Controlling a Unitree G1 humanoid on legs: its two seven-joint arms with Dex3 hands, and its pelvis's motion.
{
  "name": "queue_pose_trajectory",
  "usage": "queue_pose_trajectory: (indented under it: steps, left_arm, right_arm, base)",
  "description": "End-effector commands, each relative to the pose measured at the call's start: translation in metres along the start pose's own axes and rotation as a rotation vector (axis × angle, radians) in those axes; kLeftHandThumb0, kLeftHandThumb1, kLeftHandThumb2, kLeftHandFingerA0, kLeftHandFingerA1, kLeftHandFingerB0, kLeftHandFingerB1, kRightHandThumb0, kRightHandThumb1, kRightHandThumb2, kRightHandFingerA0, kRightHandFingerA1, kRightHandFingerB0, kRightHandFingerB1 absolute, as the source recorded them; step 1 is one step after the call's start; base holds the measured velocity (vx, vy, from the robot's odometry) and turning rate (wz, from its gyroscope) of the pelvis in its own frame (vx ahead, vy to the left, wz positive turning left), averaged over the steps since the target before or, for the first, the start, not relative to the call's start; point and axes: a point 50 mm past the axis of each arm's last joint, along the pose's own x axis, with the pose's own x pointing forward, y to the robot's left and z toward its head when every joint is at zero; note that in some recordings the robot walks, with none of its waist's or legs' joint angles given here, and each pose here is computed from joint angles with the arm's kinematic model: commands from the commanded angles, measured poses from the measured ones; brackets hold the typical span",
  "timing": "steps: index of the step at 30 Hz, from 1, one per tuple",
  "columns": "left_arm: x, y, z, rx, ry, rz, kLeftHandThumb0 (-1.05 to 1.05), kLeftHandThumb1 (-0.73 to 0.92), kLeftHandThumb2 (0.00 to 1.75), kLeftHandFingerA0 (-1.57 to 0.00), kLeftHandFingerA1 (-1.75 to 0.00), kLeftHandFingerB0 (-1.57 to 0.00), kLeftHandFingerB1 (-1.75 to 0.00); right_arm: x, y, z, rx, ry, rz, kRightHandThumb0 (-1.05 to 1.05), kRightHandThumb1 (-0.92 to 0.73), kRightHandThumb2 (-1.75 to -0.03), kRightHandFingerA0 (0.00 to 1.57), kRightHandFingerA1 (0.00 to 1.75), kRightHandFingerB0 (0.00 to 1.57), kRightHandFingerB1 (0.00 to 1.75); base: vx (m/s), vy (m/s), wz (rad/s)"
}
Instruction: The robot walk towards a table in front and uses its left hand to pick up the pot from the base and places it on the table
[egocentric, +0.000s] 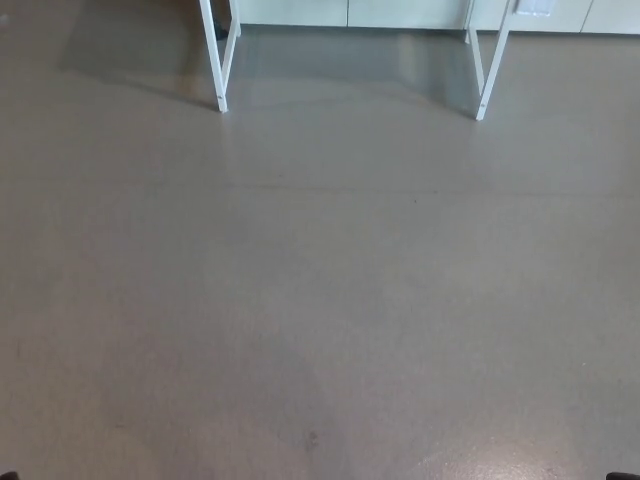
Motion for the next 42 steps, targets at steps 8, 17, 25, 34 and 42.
queue_pose_trajectory:
  steps: [8, 17, 25, 34, 42]
  left_arm:
    - [-0.008, 0.001, -0.009, -0.032, 0.036, -0.036, -0.20, 0.54, 0.56, -0.39, -0.38, -0.30, -0.32]
    - [-0.010, 0.001, -0.012, -0.027, 0.041, -0.056, -0.16, 0.33, 0.80, -0.30, -0.55, -0.15, -0.47]
    - [-0.010, 0.000, -0.011, -0.018, 0.047, -0.063, -0.14, 0.32, 0.80, -0.29, -0.55, -0.15, -0.47]
    - [-0.011, 0.001, -0.012, -0.008, 0.042, -0.073, -0.20, 0.48, 0.54, -0.37, -0.37, -0.28, -0.31]
    - [-0.010, 0.002, -0.014, 0.005, 0.048, -0.068, -0.21, 0.48, 0.54, -0.38, -0.36, -0.28, -0.31]
  right_arm:
    - [-0.005, -0.003, -0.004, 0.036, -0.045, 0.039, -0.65, -0.30, -0.61, 0.72, 0.89, 0.39, 0.70]
    - [-0.006, -0.003, -0.006, 0.012, -0.047, 0.039, -0.67, -0.21, -0.78, 0.69, 0.85, 0.40, 0.69]
    - [-0.006, -0.002, -0.005, 0.004, -0.051, 0.040, -0.67, -0.29, -0.63, 0.76, 0.88, 0.42, 0.71]
    - [-0.005, -0.002, -0.005, -0.016, -0.051, 0.049, -0.68, -0.23, -0.86, 0.78, 0.89, 0.42, 0.72]
    - [-0.006, -0.002, -0.006, -0.030, -0.054, 0.049, -0.68, -0.33, -0.62, 0.73, 0.86, 0.42, 0.70]
  base:
    - [0.00, 0.000, 0.00]
    - [0.00, 0.000, 0.00]
    - [-0.01, -0.006, 0.09]
    - [0.02, 0.174, -0.13]
    - [0.13, 0.315, -0.02]
